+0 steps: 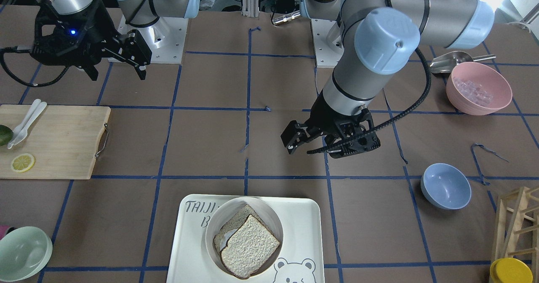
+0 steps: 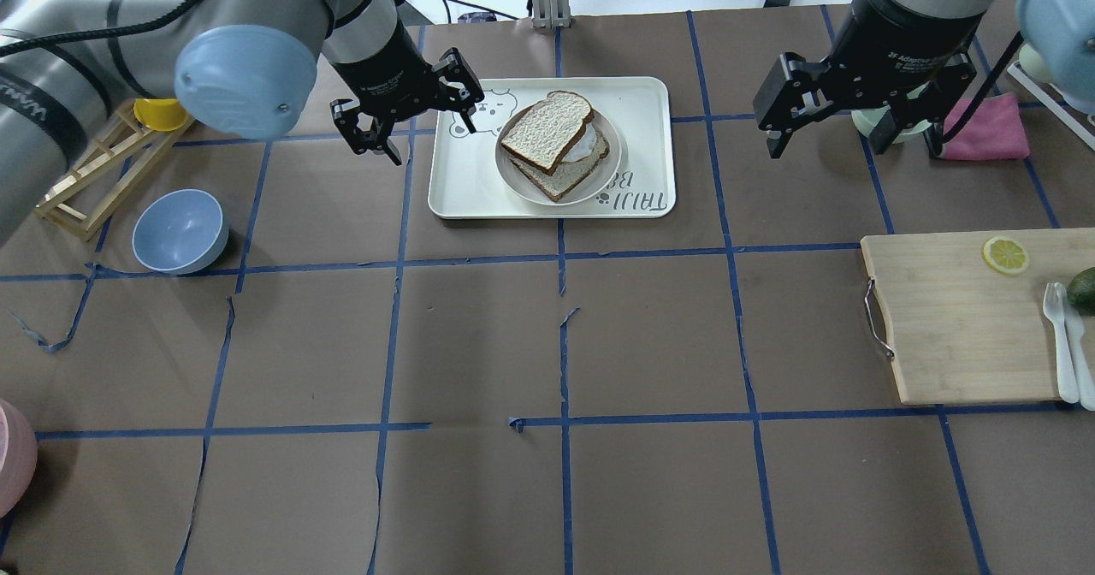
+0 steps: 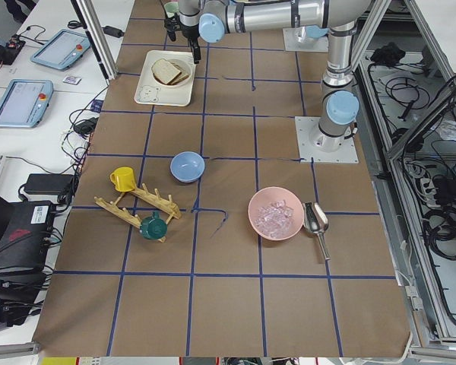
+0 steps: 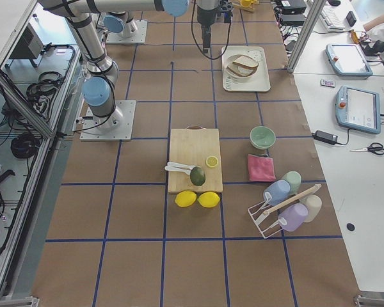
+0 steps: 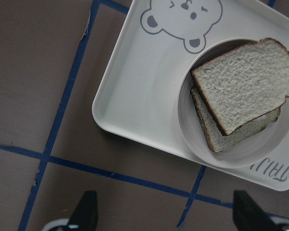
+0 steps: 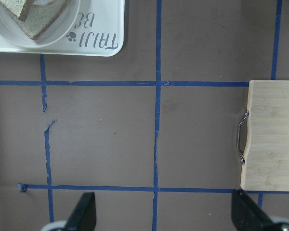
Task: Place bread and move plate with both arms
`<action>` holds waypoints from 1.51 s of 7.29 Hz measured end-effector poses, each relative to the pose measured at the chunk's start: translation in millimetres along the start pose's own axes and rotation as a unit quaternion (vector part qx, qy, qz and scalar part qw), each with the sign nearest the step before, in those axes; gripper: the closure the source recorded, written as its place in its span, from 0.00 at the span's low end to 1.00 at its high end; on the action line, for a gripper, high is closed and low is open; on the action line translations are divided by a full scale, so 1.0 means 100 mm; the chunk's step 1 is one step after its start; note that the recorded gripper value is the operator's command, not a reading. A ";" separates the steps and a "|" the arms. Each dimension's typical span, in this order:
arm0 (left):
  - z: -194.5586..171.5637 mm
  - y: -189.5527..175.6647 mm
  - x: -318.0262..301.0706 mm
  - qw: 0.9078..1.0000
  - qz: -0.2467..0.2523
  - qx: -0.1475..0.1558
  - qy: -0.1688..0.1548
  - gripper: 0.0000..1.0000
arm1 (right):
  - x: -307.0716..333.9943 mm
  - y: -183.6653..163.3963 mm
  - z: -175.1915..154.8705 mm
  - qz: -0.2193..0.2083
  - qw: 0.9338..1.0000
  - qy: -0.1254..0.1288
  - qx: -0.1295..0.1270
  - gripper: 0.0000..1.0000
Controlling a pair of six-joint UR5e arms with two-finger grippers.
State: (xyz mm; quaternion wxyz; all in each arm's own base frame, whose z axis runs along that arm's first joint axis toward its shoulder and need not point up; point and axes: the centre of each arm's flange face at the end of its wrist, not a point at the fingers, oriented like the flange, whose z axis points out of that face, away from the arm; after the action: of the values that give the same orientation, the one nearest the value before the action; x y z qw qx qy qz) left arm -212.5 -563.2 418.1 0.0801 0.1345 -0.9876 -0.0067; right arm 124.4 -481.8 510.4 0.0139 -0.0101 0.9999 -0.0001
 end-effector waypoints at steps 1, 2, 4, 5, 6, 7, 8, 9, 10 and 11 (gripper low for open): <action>-0.24 0.22 -0.06 0.999 0.037 -0.008 -0.010 0.00 | 0.00 0.00 -0.01 -0.001 1.000 0.001 0.001 0.00; -0.44 0.43 -0.12 0.997 0.069 -0.013 -0.021 0.00 | 0.01 0.01 -0.01 -0.001 1.000 0.007 0.001 0.00; -0.70 0.70 -0.27 0.992 0.113 -0.016 -0.060 0.00 | 0.04 0.01 -0.02 -0.003 1.000 0.022 0.001 0.00; -0.75 0.79 -0.32 0.989 0.129 -0.015 -0.070 0.00 | 0.04 0.01 -0.03 -0.003 1.000 0.022 0.003 0.00; -0.75 0.87 -0.38 0.986 0.145 -0.016 -0.074 0.00 | 0.03 0.01 -0.04 -0.003 1.000 0.021 0.004 0.00; -0.75 0.90 -0.43 0.985 0.153 -0.012 -0.073 0.00 | 0.03 0.02 -0.05 -0.003 1.000 0.021 0.005 0.00; -0.78 0.88 -0.47 0.986 0.153 -0.002 -0.070 0.00 | 0.03 0.03 -0.07 -0.003 1.000 0.020 0.007 0.00; -0.81 0.85 -0.48 0.986 0.150 0.007 -0.068 0.00 | 0.03 0.05 -0.08 -0.003 1.000 0.020 0.009 0.00; -0.82 0.83 -0.47 0.987 0.149 0.011 -0.066 0.00 | 0.02 0.06 -0.09 -0.003 1.000 0.020 0.010 0.00; -0.84 0.82 -0.46 0.987 0.148 0.014 -0.065 0.00 | 0.02 0.07 -0.10 -0.003 1.000 0.020 0.010 0.00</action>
State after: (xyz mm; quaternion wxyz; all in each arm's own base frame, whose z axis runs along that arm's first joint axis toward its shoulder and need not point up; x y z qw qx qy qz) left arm -176.5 -471.6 496.5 0.0138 -0.0127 -0.9998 0.0100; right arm 122.0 -475.3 520.0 -0.0061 -0.0126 0.9998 -0.0106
